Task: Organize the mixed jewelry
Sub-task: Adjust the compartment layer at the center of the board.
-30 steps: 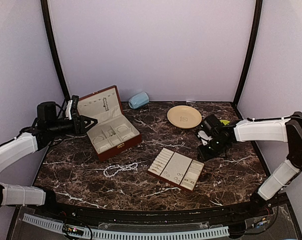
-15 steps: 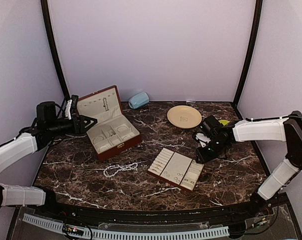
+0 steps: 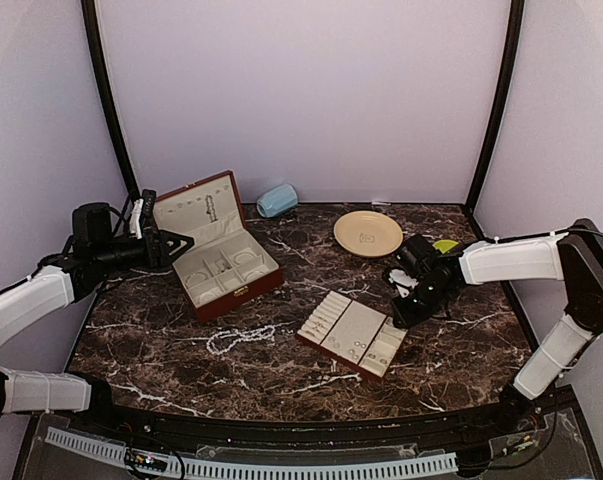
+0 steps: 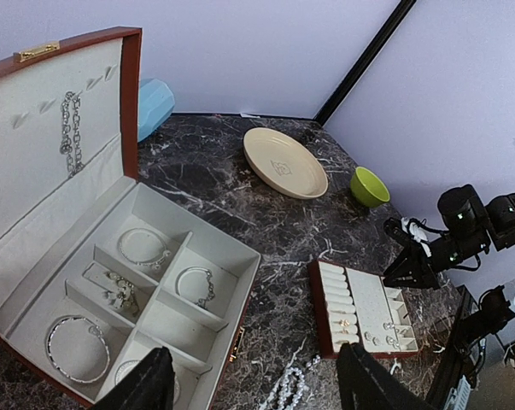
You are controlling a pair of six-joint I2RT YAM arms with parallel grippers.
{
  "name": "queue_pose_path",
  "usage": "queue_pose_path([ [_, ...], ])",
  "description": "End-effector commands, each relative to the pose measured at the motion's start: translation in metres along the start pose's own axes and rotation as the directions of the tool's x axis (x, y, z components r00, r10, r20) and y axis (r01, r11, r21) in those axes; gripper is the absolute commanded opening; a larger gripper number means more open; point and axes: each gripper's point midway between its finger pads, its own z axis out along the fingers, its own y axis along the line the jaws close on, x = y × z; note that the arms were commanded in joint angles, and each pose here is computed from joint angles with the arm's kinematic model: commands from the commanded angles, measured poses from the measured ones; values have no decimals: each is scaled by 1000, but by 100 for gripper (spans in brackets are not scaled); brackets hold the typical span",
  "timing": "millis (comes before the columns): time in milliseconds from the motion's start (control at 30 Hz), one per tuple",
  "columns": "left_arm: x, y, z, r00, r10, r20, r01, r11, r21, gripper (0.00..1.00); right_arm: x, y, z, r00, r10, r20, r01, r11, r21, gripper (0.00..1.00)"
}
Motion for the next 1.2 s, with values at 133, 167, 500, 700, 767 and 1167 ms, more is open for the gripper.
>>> queue_pose_path([
  [133, 0, -4, -3, 1000, 9, 2, -9, 1000, 7, 68, 0, -17, -2, 999, 49, 6, -50, 994, 96, 17],
  [167, 0, -4, -3, 1000, 10, 2, -10, 1000, 7, 68, 1, -18, -2, 999, 51, 6, -52, 994, 100, 16],
  [500, 0, -4, -4, 1000, 12, 5, -12, 1000, 7, 68, -7, -9, -4, 993, 111, 28, -112, 992, 63, 10],
  [700, 0, -4, -3, 1000, 11, 4, -11, 1000, 6, 68, -4, 3, -2, 985, 168, 30, -169, 984, 53, 9],
  [767, 0, -4, -3, 1000, 11, 5, -11, 1000, 8, 68, -4, 4, -2, 982, 188, 36, -189, 980, 54, 11],
  [1167, -10, -4, -14, 997, 41, 58, -38, 998, -47, 68, -40, -15, -58, 965, 201, 165, -229, 958, 173, 43],
])
